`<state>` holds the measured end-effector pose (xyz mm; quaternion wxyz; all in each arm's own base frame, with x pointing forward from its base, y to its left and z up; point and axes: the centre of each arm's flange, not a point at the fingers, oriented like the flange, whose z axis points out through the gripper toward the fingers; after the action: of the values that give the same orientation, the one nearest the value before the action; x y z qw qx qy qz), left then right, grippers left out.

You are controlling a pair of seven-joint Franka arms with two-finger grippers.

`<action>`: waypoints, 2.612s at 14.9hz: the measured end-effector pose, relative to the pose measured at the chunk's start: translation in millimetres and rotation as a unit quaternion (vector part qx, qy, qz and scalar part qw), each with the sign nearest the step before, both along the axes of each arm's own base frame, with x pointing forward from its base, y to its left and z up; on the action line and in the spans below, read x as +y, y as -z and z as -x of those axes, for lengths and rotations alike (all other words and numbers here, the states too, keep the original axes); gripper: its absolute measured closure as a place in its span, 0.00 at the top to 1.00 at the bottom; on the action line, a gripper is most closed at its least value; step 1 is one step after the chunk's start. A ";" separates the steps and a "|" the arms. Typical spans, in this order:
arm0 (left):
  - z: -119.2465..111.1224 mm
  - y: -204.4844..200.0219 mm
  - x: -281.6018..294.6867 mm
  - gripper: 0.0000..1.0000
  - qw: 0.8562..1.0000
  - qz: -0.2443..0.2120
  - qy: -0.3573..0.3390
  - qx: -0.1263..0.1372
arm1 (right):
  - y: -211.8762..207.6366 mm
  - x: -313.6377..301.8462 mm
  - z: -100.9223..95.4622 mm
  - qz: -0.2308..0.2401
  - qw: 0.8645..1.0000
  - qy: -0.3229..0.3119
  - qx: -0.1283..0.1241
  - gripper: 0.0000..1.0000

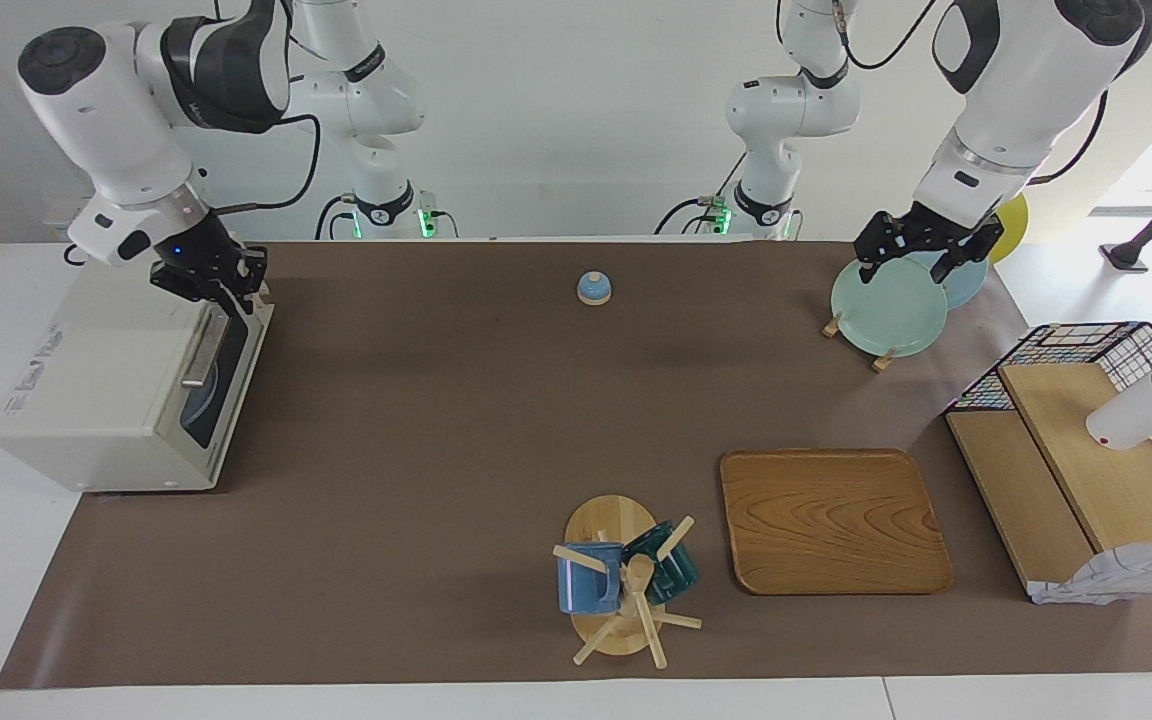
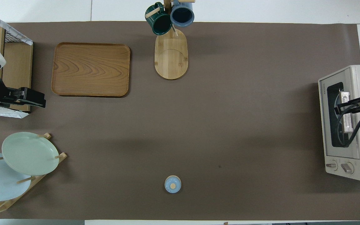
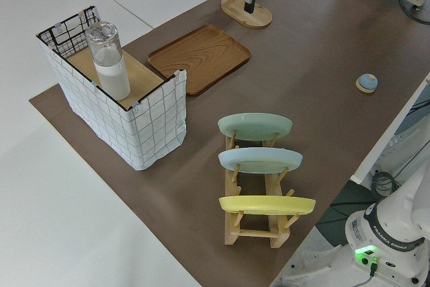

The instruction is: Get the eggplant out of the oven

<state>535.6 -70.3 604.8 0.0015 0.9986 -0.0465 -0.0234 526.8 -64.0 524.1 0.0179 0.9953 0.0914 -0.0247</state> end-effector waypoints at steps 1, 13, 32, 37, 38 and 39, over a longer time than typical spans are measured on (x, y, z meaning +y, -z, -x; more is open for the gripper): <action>0.0 0.0 0.0 1.00 1.000 0.000 0.000 0.000 | 11.1 -9.7 1.5 0.010 1.000 0.004 0.002 0.01; 0.0 0.0 0.0 1.00 1.000 0.000 0.000 0.000 | 57.5 -27.6 1.2 0.053 0.999 0.005 0.003 0.01; 0.0 0.0 0.0 1.00 1.000 0.000 0.000 0.000 | 213.7 85.4 -18.2 0.003 0.999 0.048 -0.022 0.01; 0.0 0.0 0.0 1.00 1.000 0.000 0.000 0.000 | 162.6 93.0 -38.5 0.008 0.999 0.045 -0.011 0.15; 0.0 0.0 0.0 1.00 1.000 0.000 0.000 0.000 | 149.8 90.8 -37.2 0.011 0.999 0.046 0.002 0.15; 0.0 0.0 0.0 1.00 1.000 0.000 0.000 0.000 | 139.6 86.0 -34.1 0.017 0.999 0.048 0.012 0.20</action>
<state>535.6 -70.3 604.8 0.0015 0.9986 -0.0465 -0.0234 560.9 22.0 384.5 0.0322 0.9978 0.0431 -0.0388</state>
